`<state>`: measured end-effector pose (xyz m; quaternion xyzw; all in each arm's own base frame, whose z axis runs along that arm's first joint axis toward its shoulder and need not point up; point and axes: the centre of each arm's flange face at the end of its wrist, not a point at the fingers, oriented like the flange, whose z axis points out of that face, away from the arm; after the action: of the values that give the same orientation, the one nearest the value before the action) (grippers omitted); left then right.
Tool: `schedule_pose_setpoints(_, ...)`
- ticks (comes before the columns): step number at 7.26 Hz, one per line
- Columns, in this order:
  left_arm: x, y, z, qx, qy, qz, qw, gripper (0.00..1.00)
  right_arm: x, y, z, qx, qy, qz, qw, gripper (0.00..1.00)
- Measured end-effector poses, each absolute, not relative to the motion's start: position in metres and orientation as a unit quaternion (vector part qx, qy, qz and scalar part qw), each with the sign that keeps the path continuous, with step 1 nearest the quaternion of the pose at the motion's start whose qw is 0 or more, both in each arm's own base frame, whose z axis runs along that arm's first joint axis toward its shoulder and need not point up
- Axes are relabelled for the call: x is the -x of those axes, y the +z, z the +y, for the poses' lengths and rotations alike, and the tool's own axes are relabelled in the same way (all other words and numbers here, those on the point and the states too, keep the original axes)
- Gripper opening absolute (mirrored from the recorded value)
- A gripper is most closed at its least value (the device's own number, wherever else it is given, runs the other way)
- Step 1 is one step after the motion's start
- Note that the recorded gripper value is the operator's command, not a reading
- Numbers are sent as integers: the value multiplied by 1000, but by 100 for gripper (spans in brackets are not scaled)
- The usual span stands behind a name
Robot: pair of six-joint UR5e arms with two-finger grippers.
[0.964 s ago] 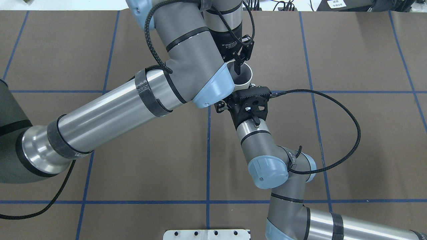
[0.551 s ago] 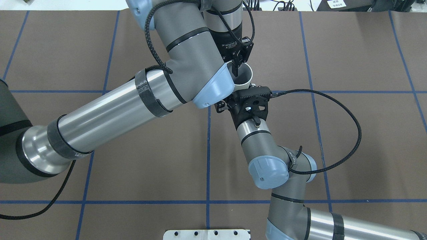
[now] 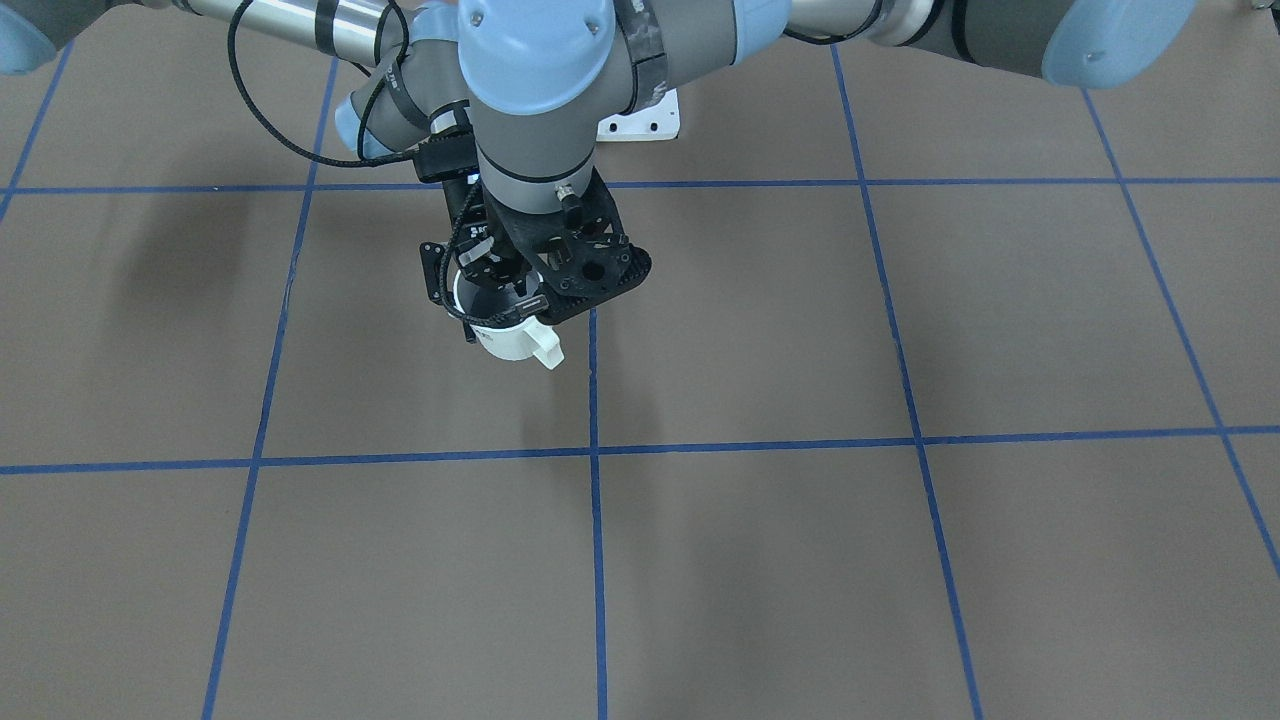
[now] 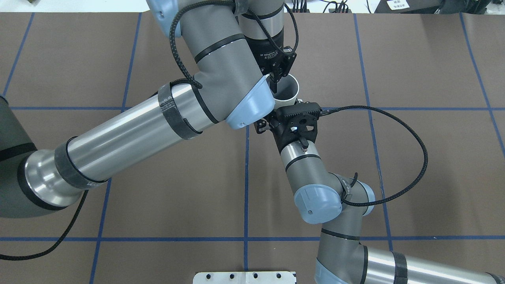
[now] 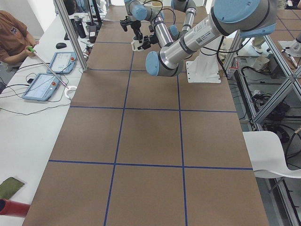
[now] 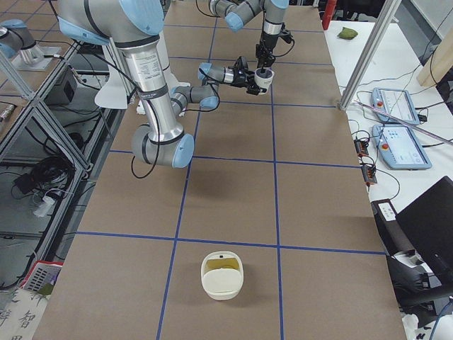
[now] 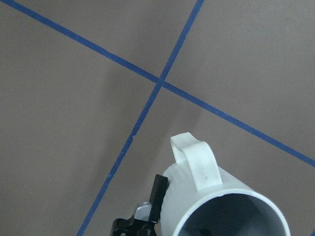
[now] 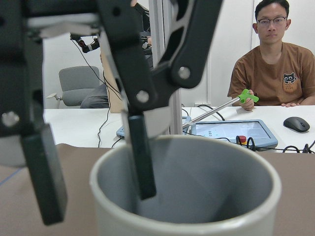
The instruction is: Left arm hands cup to right arm to dump lemon
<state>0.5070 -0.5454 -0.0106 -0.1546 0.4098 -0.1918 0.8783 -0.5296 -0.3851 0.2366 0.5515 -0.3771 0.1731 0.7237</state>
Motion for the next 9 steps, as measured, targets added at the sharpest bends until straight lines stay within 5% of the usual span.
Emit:
schedule_pose_setpoints(1,-507,-11,-545,155,-192,410,878,30,529,236,-385,-552,174,-378,723,38)
schedule_pose_setpoints(2,-507,-11,-545,155,-193,410,878,10,529,235,-385,-552,174,-378,723,40)
schedule_pose_setpoints(3,-507,-11,-545,156,-193,409,878,0,529,234,-385,-552,174,-379,722,58)
schedule_pose_setpoints(4,-506,-11,-544,157,-195,407,879,0,529,234,-385,-552,174,-379,722,94)
schedule_pose_setpoints(9,-500,-15,-539,159,-197,403,879,0,528,236,-385,-553,175,-376,722,100)
